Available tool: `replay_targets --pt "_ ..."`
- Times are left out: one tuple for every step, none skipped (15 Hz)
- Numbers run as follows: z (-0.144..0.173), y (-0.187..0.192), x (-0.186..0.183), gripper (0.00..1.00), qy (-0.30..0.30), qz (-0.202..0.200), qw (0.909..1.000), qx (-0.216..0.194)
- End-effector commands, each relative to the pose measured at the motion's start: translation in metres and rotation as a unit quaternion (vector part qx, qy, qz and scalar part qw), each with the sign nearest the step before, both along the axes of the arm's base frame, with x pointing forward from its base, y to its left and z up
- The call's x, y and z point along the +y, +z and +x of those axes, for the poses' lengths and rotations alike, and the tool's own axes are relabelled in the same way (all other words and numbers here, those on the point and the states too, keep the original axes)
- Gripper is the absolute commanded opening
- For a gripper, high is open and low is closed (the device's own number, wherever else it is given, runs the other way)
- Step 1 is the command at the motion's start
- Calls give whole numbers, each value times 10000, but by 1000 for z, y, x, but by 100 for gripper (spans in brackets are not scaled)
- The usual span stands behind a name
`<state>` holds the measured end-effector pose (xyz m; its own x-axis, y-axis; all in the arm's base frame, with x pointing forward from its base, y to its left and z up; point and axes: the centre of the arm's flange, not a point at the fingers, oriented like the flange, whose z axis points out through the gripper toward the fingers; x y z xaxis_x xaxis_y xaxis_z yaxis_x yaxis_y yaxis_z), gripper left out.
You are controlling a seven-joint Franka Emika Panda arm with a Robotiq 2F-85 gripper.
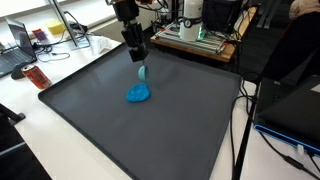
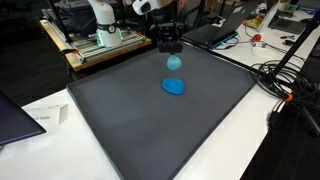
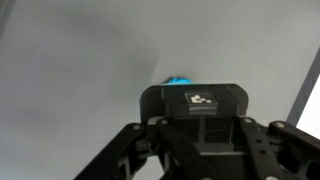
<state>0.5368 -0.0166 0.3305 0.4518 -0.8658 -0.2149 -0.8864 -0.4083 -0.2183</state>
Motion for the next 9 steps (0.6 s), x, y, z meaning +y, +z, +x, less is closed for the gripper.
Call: replay_targets --pt "6 0 -1 22 -92 113 9999 66" --pt "9 -1 -2 22 -154 82 9998 31" --pt "10 -3 -3 22 -203 99 9997 84" --pt "13 -5 -6 22 -278 89 9995 83" --pt "15 -7 -8 22 -364 114 9992 99" --pt "20 -8 -11 22 -457 167 9988 110" --pt "23 -8 -14 22 -522 219 9983 157" --pt "26 -9 -16 22 -607 293 9976 184" --pt "31 -11 -19 22 -682 345 9968 233"
